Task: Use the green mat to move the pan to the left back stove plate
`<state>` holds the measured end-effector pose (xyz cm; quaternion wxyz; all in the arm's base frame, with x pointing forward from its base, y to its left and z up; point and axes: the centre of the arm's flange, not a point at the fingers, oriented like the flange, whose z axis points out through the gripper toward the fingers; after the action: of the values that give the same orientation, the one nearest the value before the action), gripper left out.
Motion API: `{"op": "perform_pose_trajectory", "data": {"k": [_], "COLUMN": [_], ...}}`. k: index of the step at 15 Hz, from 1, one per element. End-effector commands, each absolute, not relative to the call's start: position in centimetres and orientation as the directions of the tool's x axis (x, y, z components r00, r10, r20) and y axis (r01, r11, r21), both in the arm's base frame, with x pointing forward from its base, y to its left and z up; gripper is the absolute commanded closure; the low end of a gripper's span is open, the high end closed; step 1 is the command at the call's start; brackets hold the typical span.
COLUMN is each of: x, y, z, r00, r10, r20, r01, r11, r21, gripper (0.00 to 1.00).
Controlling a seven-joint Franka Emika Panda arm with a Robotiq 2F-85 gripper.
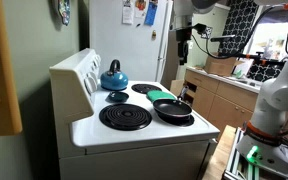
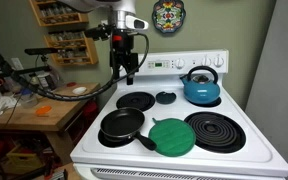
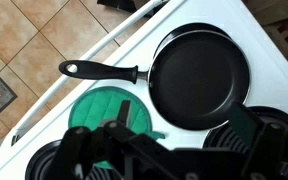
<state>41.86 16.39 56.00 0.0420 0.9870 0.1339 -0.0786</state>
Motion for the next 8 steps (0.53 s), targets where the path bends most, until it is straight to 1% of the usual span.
{"op": "perform_pose_trajectory", "data": {"k": [1, 4, 5, 6, 7, 8], "x": [41.9, 41.9, 42.3, 43.6, 44.5, 45.9], "y": [16.4, 16.4, 16.4, 16.5, 16.5, 16.6], "z": [56.0, 56.0, 55.9, 55.6, 55.1, 54.0], "r00": [0.952, 0.952, 0.952, 0.956, 0.958, 0.966], "r10": [0.258, 0.258, 0.239, 0.220, 0.214, 0.195], "r20": [-0.166, -0.166, -0.191, -0.196, -0.192, -0.171], "r01": [0.271, 0.271, 0.260, 0.253, 0.249, 0.235], "r11": [-0.961, -0.961, -0.961, -0.954, -0.950, -0.937], "r21": [0.062, 0.062, 0.094, 0.162, 0.186, 0.260], "gripper": [0.00, 0.00, 0.00, 0.00, 0.00, 0.00]}}
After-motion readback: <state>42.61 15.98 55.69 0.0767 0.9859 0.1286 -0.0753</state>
